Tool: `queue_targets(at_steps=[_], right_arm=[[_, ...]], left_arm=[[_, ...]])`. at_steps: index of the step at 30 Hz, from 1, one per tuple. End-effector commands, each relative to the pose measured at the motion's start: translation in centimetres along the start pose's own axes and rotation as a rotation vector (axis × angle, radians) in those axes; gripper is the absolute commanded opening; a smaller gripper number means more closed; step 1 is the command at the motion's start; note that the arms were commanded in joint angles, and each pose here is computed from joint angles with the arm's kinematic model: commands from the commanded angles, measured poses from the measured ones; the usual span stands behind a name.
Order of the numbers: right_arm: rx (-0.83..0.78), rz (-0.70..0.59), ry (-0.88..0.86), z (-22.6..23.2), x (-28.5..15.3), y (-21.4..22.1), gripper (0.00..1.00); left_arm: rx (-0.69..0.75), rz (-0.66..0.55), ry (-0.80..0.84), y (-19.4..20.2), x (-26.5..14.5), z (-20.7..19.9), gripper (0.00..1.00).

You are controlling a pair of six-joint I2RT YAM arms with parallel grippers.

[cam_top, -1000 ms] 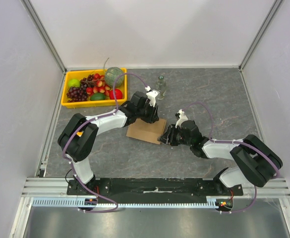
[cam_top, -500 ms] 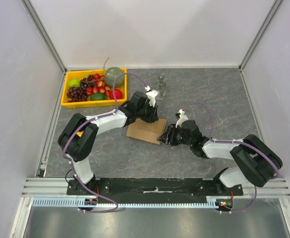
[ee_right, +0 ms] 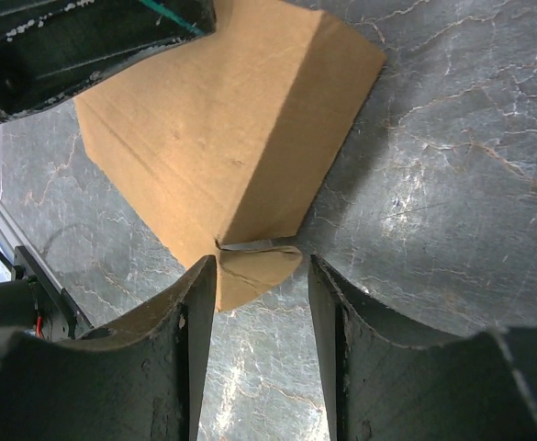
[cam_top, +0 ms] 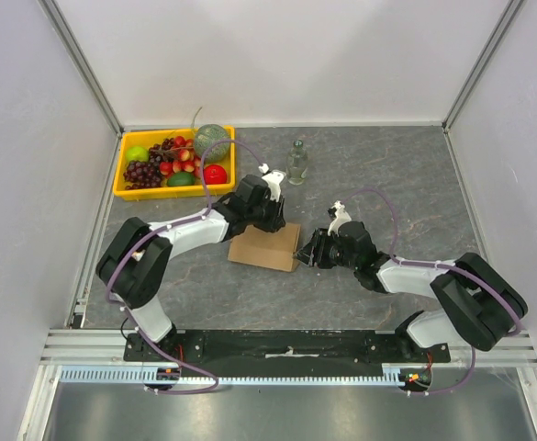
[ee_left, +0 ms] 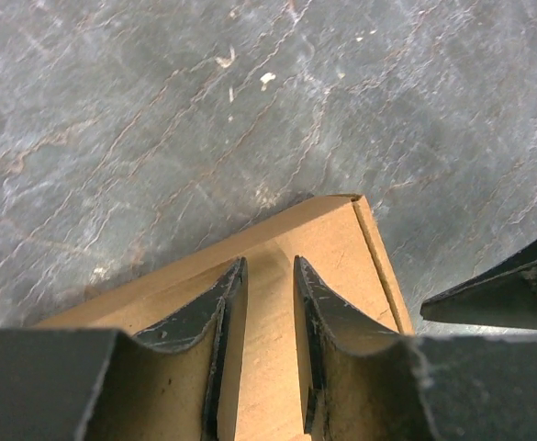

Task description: Fold the paper box

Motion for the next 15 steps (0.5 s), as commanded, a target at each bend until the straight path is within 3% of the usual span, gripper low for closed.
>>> queue_targets(at_steps=[1, 9, 15], right_arm=[[-0.024, -0.044, -0.009, 0.4, -0.3, -1.4, 0.52], [-0.032, -0.050, -0.012, 0.4, -0.5, -1.6, 0.52], [-0.045, -0.049, -0.015, 0.6, -0.8, -1.7, 0.52]], left_arm=[[-0.071, 0.105, -0.172, 3.6, -1.9, 2.7, 0.34], [-0.051, -0.080, -0.210, -1.5, -5.3, 3.1, 0.44], [-0.130, -0.098, -0.266, -0.7, -6.2, 6.6, 0.49]])
Point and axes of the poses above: each gripper's point midway between its finger pads, its own x axis out along the fingers, its own z axis along the line the jaws close on, y = z × x, the point moved 5 cm from there along -x, back along the fingers, and after that the axes turned 13 degrees about -x, right-handed, at the moved point
